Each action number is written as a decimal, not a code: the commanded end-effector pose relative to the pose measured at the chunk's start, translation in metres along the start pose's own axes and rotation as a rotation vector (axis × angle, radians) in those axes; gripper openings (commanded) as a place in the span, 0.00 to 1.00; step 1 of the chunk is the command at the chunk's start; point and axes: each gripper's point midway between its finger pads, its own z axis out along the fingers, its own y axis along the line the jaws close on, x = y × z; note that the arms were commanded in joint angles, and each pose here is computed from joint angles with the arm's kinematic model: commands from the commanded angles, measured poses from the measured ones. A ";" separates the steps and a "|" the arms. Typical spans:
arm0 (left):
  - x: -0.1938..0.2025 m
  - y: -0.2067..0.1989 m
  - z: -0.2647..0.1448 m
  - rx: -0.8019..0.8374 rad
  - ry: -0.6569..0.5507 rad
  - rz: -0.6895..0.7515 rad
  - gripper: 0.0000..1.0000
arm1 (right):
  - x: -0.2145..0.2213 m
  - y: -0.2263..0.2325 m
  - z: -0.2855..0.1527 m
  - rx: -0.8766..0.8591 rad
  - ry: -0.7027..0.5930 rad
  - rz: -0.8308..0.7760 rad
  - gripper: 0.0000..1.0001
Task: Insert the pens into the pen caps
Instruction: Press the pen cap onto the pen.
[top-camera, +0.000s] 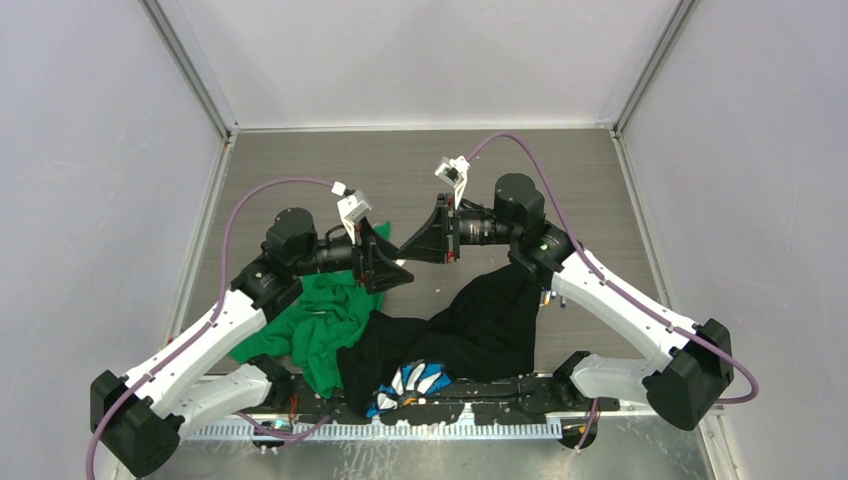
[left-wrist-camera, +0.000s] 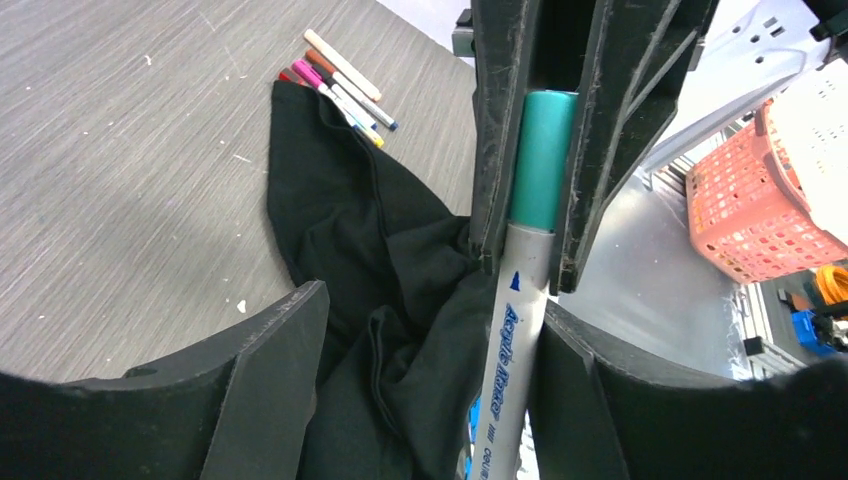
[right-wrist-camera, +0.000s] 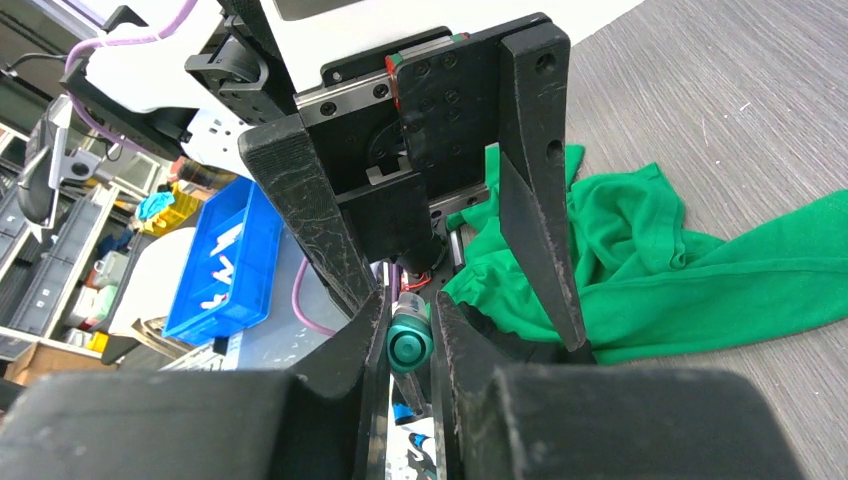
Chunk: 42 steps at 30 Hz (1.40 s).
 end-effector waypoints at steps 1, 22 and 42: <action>-0.034 -0.016 0.001 0.052 -0.087 0.044 0.64 | -0.006 0.013 0.000 -0.050 -0.009 -0.043 0.01; -0.018 -0.019 0.004 0.101 -0.033 0.001 0.00 | 0.000 0.005 0.003 -0.005 0.033 -0.066 0.07; -0.014 -0.024 -0.002 0.113 -0.019 0.045 0.00 | -0.032 -0.001 -0.017 0.079 -0.090 -0.068 0.73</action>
